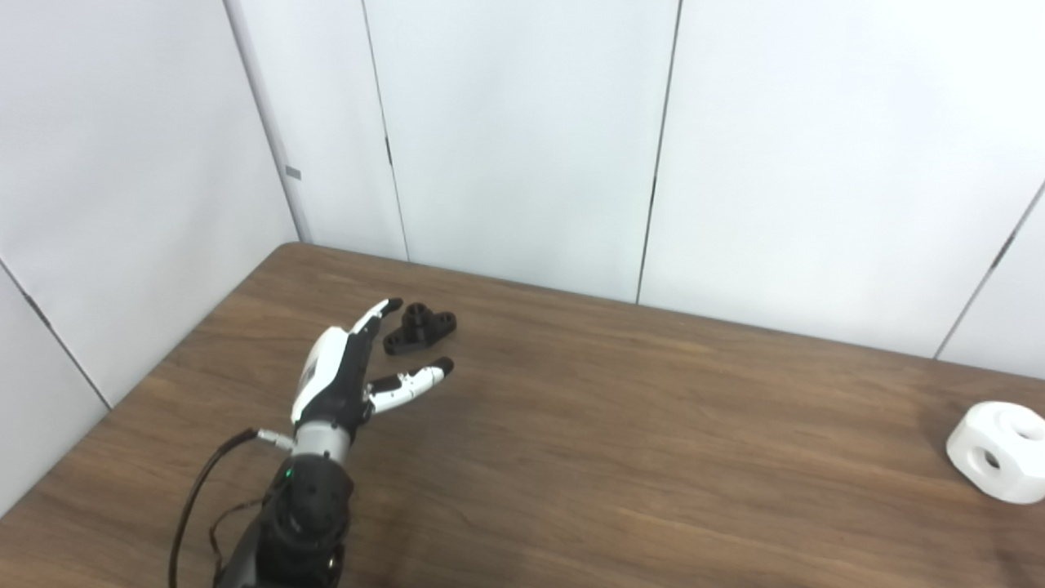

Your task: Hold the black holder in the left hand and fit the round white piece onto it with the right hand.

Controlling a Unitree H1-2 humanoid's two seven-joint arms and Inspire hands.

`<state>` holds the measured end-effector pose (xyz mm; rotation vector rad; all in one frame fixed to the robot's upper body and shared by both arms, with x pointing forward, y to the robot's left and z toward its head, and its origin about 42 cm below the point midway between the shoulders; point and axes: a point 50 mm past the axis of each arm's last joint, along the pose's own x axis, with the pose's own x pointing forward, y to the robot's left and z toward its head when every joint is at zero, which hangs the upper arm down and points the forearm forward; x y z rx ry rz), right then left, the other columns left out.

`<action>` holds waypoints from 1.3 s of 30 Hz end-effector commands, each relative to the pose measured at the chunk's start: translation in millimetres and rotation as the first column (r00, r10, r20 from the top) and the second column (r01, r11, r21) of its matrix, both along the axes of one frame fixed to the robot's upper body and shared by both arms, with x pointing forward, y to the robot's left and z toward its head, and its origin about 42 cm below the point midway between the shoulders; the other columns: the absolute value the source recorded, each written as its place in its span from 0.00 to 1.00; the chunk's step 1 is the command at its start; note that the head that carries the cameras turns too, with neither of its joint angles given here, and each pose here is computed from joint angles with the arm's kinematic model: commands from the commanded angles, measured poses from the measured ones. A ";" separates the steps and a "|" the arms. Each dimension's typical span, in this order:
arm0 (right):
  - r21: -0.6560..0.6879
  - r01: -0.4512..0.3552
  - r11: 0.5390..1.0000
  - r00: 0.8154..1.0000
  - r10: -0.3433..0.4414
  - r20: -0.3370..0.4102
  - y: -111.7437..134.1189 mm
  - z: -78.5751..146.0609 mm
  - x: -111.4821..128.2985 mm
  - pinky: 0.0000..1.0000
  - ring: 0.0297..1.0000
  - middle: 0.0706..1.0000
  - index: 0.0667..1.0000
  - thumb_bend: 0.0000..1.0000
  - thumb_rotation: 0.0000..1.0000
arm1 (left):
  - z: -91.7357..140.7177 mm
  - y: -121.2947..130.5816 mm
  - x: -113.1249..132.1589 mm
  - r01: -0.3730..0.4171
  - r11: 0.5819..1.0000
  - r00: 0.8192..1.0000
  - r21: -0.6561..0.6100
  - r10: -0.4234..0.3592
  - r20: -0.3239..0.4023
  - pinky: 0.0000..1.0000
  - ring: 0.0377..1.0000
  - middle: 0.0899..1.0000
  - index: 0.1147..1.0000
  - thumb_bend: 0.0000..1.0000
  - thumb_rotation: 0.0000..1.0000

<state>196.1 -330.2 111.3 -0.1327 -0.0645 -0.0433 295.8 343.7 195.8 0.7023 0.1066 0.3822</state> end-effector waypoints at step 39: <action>0.010 -0.008 1.000 0.998 0.009 -0.055 6.9 -12.9 -8.5 1.00 1.00 0.99 0.99 0.68 1.00 | -6.1 36.7 86.7 -0.074 0.942 0.993 0.328 0.101 -0.065 1.00 0.97 0.92 0.84 0.88 0.40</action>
